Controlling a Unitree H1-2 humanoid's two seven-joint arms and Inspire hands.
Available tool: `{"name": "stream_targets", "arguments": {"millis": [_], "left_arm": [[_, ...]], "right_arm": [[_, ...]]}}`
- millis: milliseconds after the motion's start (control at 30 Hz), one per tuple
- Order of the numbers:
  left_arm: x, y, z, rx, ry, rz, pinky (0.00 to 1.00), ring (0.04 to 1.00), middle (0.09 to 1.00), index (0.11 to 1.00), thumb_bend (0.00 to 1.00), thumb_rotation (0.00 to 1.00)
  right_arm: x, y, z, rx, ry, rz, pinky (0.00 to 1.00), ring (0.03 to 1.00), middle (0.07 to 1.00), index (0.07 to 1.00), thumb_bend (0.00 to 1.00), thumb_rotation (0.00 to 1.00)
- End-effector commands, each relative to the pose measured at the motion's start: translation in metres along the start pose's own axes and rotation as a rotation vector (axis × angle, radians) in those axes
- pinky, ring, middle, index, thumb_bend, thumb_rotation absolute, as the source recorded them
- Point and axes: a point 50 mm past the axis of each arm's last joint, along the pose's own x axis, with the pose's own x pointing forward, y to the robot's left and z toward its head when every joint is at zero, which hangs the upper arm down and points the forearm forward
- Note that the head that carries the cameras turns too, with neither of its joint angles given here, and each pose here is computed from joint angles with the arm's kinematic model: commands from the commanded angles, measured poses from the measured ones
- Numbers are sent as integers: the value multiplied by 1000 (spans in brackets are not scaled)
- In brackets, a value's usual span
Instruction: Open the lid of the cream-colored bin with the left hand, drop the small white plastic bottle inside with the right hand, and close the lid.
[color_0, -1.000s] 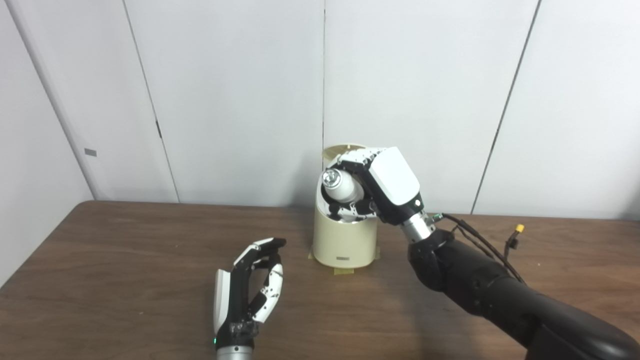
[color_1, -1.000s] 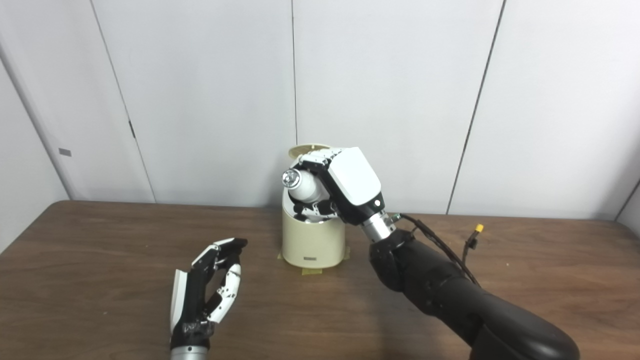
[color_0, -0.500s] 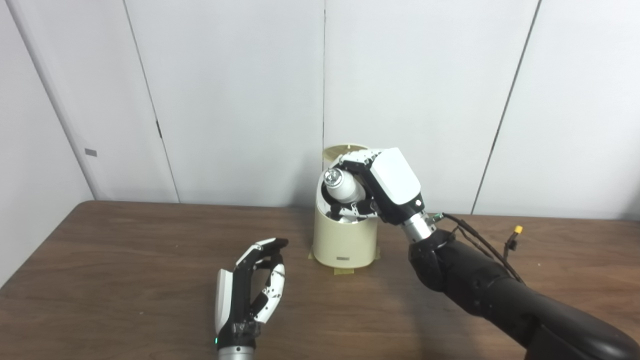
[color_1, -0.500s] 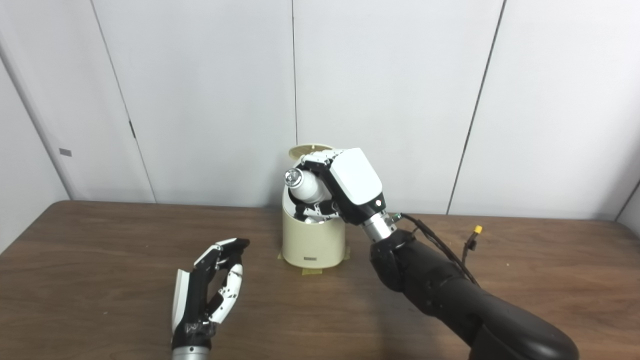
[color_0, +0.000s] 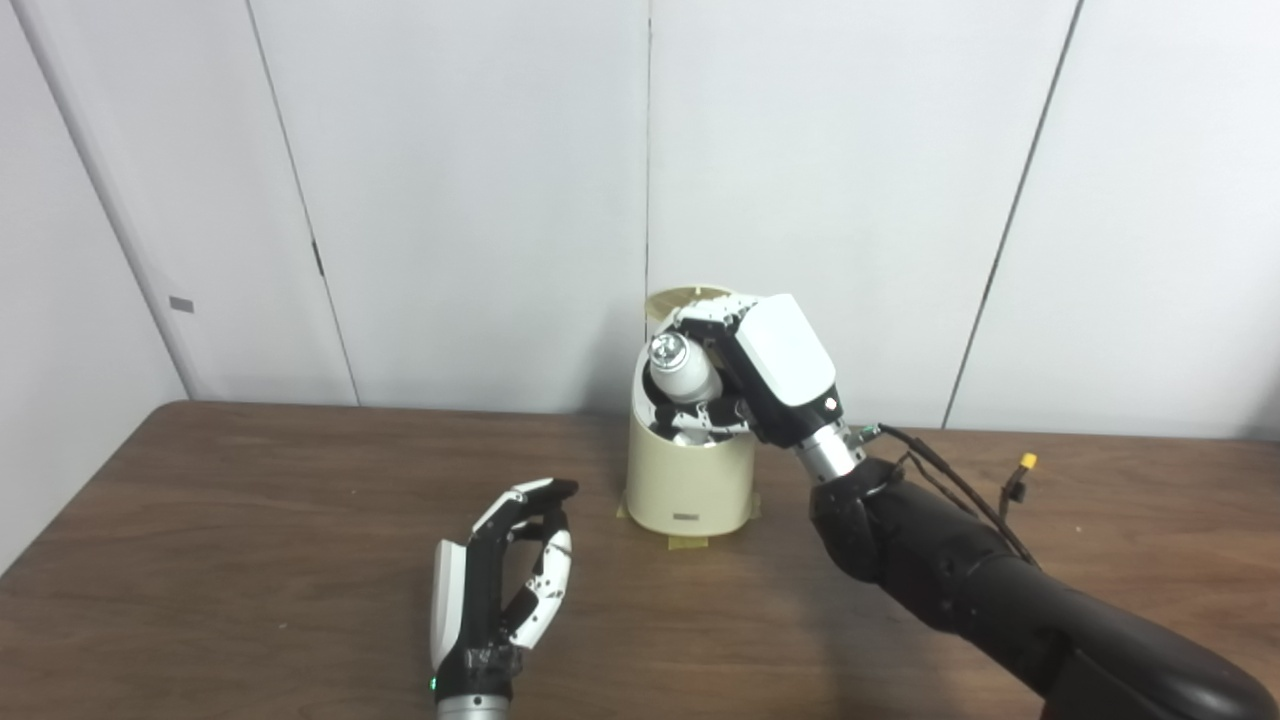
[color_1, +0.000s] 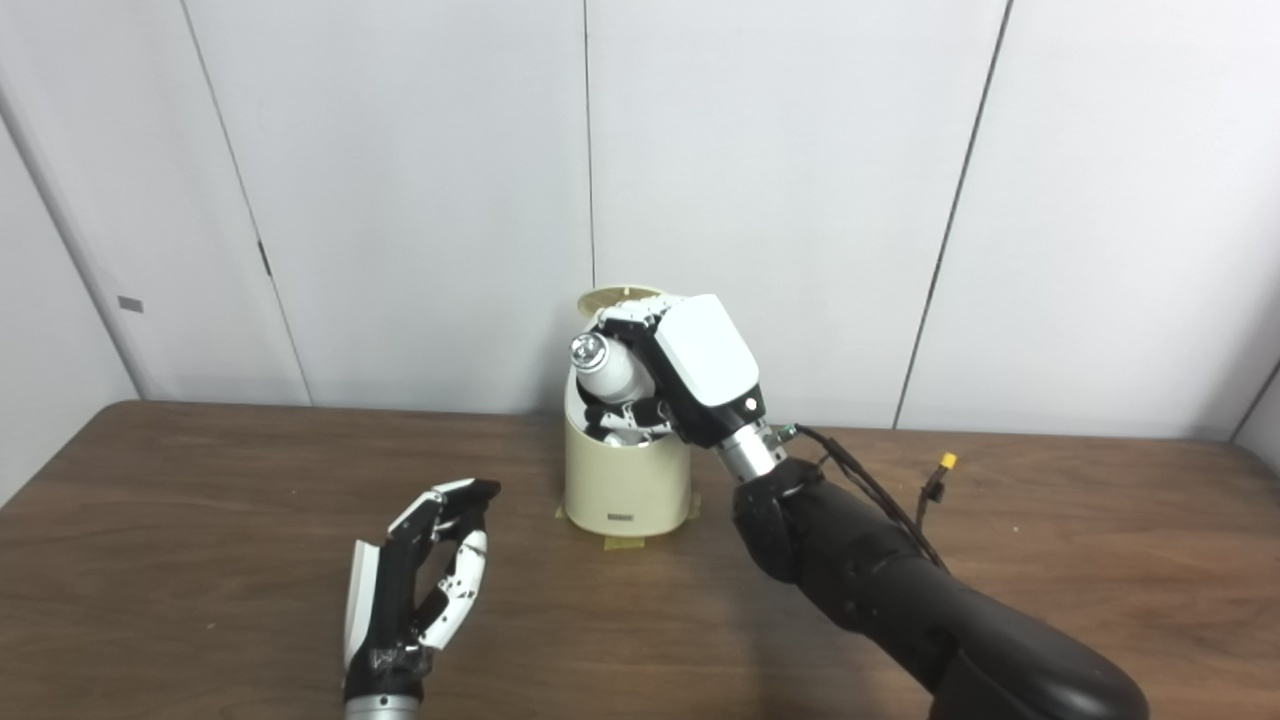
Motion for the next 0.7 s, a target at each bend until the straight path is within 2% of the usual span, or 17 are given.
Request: {"name": "stream_targets", "arguments": {"millis": [0, 267, 400, 433, 500, 667], "left_arm": [[-25, -9, -13, 12, 61, -23, 641, 717, 717, 686, 157, 527], [-25, -8, -14, 8, 61, -26, 645, 723, 720, 689, 160, 552], [-25, -9, -14, 2, 60, -23, 646, 720, 717, 686, 157, 518], [-25, -9, -15, 4, 59, -24, 646, 721, 718, 687, 154, 515], [-25, -9, -15, 5, 60, -24, 645, 721, 719, 688, 155, 515], [-24, -8, -16, 2, 59, -24, 645, 722, 719, 687, 155, 510]], "right_arm": [[30, -21, -3, -7, -40, -82, 451, 512, 499, 481, 529, 0], [29, -24, -4, -3, -38, -88, 453, 532, 497, 480, 531, 0], [28, -24, -3, 6, -39, -99, 452, 526, 497, 481, 530, 3], [27, -24, -3, 8, -38, -99, 453, 526, 530, 485, 527, 71], [27, -24, -2, 11, -38, -97, 455, 526, 557, 489, 524, 129], [26, -23, -3, 10, -39, -84, 453, 525, 563, 490, 523, 144]]}}
